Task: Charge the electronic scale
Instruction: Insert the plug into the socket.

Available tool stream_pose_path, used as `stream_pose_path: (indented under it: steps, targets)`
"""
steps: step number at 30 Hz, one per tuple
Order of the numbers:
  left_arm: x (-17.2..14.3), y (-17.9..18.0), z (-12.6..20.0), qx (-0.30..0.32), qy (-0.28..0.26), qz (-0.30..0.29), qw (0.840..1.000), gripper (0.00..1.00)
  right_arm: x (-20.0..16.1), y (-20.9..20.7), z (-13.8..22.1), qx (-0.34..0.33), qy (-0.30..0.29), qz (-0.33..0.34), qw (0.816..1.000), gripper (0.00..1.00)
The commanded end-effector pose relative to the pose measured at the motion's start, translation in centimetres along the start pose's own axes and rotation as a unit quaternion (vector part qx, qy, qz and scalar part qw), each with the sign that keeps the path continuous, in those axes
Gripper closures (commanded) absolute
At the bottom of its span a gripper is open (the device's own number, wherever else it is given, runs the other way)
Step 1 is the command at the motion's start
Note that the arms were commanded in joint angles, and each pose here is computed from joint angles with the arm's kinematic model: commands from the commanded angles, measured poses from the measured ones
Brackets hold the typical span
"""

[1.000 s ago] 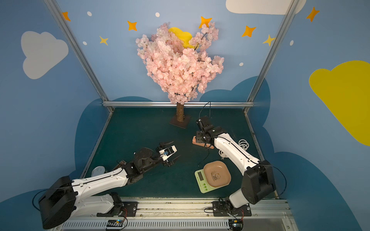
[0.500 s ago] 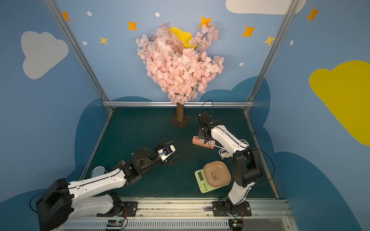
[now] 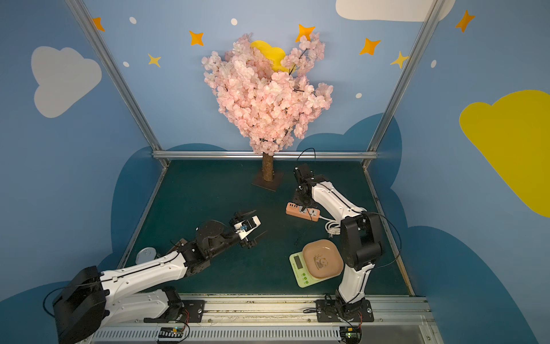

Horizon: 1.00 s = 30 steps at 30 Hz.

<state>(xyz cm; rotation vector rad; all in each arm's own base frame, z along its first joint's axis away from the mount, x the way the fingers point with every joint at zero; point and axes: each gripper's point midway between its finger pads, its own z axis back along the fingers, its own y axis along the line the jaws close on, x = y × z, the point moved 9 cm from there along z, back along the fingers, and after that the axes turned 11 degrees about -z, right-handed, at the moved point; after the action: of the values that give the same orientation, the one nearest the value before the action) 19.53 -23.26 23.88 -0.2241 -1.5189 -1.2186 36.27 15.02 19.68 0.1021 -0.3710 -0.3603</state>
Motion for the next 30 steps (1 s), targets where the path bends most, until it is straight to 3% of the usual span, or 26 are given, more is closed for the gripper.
stream_pose_path:
  steps: [1, 30]
  targets:
    - [-0.2, -0.1, 0.4, 0.001, 0.002, 0.007, 1.000, 0.13, 0.2, 0.0, -0.1, -0.003, 0.022, 0.001, 1.000, 0.94]
    - [-0.2, -0.2, 0.3, -0.002, 0.004, 0.005, 1.000, 0.13, 0.7, -0.5, -1.9, -0.027, 0.030, -0.004, 0.999, 0.94]
